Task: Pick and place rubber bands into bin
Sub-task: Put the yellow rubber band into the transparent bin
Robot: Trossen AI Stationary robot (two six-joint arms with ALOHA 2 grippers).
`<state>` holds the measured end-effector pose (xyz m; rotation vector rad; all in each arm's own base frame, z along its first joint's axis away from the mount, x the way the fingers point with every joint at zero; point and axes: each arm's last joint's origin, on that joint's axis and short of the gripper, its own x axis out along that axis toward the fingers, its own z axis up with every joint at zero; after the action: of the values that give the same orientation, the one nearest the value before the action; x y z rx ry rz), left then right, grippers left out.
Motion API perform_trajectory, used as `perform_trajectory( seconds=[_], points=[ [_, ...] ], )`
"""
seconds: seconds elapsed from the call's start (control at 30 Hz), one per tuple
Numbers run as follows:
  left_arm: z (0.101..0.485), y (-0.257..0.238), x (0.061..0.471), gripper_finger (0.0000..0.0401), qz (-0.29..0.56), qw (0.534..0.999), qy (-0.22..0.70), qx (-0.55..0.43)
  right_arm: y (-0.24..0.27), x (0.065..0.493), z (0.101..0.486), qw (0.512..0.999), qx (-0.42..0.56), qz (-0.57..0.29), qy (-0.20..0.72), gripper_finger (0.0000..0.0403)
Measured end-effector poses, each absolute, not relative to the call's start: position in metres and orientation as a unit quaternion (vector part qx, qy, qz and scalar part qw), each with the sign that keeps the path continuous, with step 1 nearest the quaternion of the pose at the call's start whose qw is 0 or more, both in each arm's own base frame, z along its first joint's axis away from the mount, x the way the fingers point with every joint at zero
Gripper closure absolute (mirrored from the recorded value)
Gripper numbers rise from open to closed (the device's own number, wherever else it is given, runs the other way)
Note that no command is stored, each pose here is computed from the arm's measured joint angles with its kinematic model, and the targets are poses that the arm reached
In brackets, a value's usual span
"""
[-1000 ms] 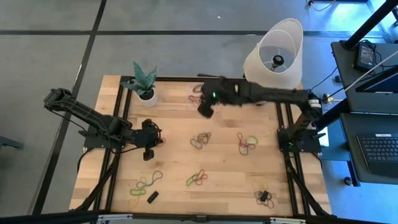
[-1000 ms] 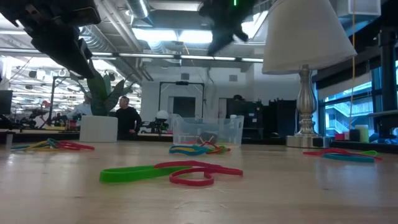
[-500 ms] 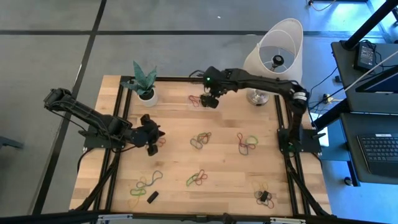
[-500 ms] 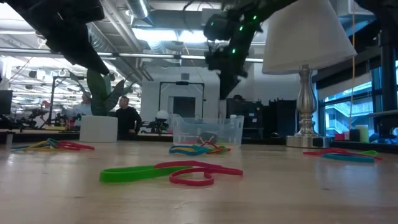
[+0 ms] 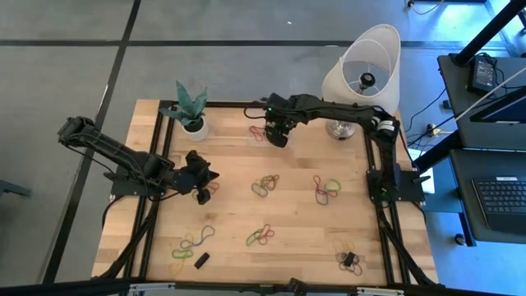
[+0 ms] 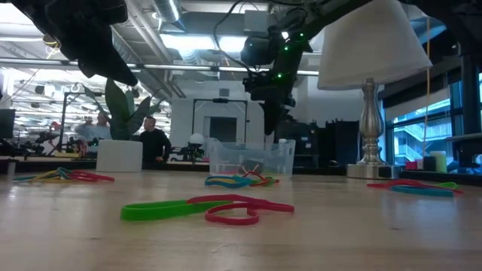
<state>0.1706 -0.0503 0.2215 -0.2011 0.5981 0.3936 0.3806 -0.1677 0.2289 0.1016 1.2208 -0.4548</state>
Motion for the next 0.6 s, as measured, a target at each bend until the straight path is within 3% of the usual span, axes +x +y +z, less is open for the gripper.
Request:
perform_trajectory(
  seconds=[0.33, 0.47, 0.6],
  points=[
    [0.225, -0.052, 0.174, 0.039, 0.186, 0.938, 0.269, -0.113, -0.158, 0.373, 0.252, 0.814, 0.101, -0.181, 0.542, 0.0315],
    [0.226, -0.052, 0.174, 0.039, 0.185, 0.939, 0.266, -0.115, -0.138, 0.372, 0.28, 0.843, 0.103, -0.177, 0.497, 0.0334],
    [0.226, -0.052, 0.175, 0.0391, 0.186, 0.939, 0.265, -0.116, -0.105, 0.373, 0.298, 0.86, 0.107, -0.159, 0.473, 0.0378]
  ],
)
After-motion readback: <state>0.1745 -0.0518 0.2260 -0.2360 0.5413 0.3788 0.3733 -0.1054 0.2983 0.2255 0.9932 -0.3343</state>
